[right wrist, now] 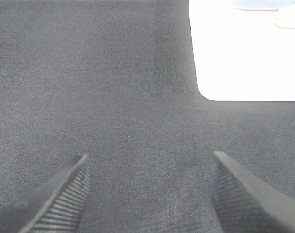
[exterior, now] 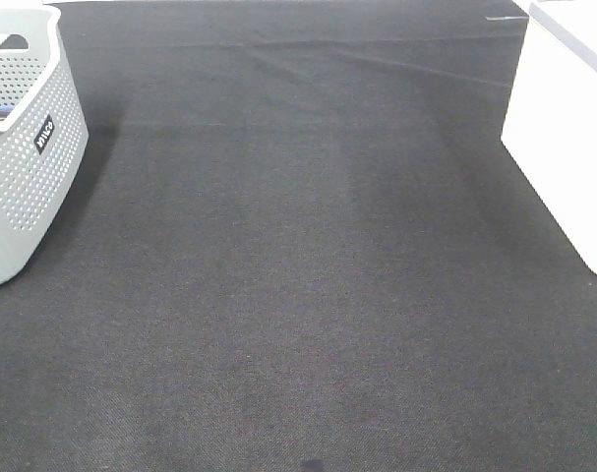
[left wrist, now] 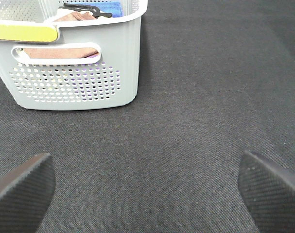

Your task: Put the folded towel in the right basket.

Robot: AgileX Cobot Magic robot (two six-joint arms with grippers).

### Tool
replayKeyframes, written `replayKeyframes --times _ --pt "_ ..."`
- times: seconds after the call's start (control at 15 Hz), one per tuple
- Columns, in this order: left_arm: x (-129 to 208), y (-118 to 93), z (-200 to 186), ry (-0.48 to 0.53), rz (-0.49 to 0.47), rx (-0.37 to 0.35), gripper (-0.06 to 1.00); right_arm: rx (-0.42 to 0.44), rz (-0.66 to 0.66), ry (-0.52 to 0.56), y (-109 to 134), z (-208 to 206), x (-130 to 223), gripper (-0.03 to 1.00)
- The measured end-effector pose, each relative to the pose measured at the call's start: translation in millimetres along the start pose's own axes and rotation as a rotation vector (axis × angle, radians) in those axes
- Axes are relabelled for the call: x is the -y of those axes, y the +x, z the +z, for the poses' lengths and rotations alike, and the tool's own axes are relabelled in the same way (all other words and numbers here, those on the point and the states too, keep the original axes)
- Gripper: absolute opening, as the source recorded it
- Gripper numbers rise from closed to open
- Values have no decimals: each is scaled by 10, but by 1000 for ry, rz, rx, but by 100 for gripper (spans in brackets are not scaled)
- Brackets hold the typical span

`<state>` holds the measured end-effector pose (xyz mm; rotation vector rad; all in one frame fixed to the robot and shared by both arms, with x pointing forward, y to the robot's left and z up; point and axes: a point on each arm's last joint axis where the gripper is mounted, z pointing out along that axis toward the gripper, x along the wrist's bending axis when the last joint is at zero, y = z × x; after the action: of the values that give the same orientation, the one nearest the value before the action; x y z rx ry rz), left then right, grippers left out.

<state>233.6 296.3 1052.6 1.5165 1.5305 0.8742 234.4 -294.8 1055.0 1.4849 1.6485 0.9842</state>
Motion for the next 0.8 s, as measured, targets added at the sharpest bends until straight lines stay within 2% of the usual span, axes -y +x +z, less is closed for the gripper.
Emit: replayKeyframes --times 0.8 --pt "0 0 0 0 0 0 97 0 -1 -24 3 -31 17 66"
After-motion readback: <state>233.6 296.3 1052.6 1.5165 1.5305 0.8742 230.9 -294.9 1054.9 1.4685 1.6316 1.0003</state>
